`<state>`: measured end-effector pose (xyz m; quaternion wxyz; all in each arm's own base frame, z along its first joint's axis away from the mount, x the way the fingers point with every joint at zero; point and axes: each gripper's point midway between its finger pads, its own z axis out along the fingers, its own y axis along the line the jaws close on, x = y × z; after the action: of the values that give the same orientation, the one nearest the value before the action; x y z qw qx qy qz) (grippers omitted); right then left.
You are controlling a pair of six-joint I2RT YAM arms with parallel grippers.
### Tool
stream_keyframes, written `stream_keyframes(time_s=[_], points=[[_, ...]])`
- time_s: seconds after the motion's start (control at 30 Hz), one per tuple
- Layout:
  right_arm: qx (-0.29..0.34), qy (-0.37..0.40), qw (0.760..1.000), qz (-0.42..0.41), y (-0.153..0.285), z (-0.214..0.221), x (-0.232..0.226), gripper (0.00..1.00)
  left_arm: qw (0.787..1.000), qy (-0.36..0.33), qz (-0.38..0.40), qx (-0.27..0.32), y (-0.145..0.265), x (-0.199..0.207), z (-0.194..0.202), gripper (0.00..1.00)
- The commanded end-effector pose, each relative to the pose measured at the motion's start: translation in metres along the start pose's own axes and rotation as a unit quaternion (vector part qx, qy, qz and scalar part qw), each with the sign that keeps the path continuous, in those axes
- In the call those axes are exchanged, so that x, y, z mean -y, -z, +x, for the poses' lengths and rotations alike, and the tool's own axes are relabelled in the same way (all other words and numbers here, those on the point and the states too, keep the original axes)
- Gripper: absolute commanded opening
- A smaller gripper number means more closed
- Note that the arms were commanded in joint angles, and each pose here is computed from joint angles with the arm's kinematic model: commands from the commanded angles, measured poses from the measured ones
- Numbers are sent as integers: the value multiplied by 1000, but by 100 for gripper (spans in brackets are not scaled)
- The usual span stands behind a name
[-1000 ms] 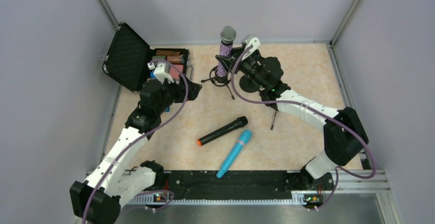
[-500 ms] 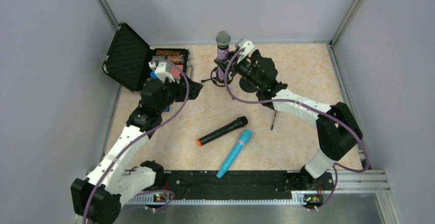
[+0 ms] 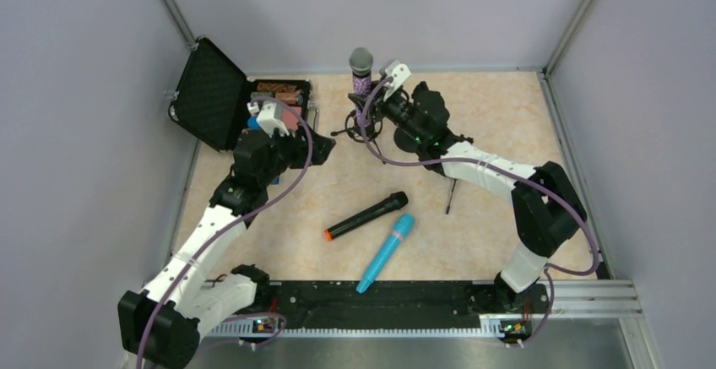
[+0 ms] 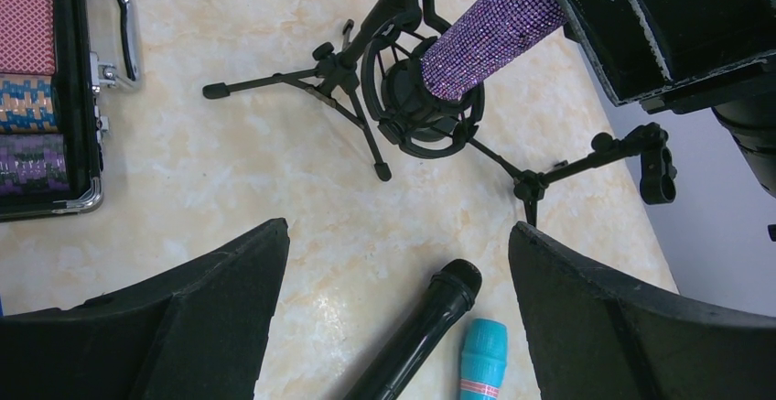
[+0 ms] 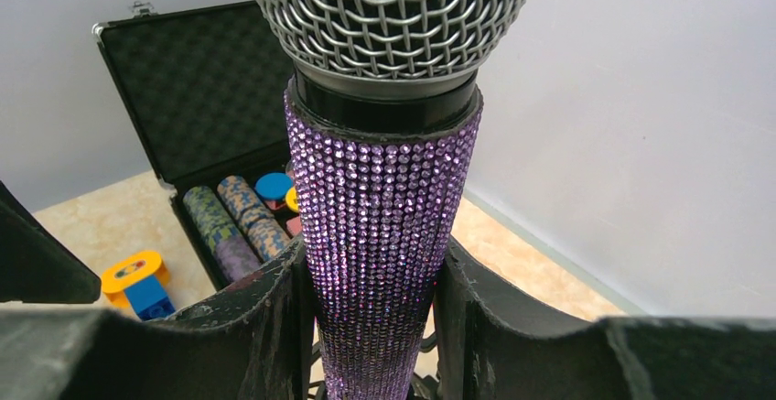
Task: Attach the microphones to the stand
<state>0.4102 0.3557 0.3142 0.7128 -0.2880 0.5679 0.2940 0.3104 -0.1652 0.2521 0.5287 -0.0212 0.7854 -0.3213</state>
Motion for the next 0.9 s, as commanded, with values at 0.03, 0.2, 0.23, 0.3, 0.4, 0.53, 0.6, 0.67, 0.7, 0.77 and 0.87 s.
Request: stream_keyframes(time_s=[0.03,0.2,0.23,0.3,0.4,0.53,0.6,0.67,0.7,0.77,0.87], points=[[42,52,998,19,-6,-29,6,0,1000,-2,13,16,1,4,-6,94],[54,63,996,24,5,-17,5,0,1000,-5,10,16,1,2,-4,94],[56,64,996,23,7,-15,4,0,1000,-5,9,16,1,1,-4,94],[60,67,996,14,8,-10,0,0,1000,-5,10,14,1,1,-2,94],[67,69,995,5,12,-4,-4,0,1000,-3,14,11,2,3,-1,94],[82,74,994,-1,17,-1,-8,0,1000,0,16,12,4,2,1,94],[90,76,993,-6,19,3,-10,0,1000,1,17,13,5,2,2,94],[94,80,992,-12,21,7,-13,0,1000,5,20,11,6,3,4,94],[97,81,992,-14,22,8,-14,0,1000,6,23,9,6,4,5,94],[99,82,992,-16,24,12,-16,0,1000,11,25,7,7,5,6,94],[98,82,992,-12,27,20,-15,0,999,19,26,5,7,6,8,94]])
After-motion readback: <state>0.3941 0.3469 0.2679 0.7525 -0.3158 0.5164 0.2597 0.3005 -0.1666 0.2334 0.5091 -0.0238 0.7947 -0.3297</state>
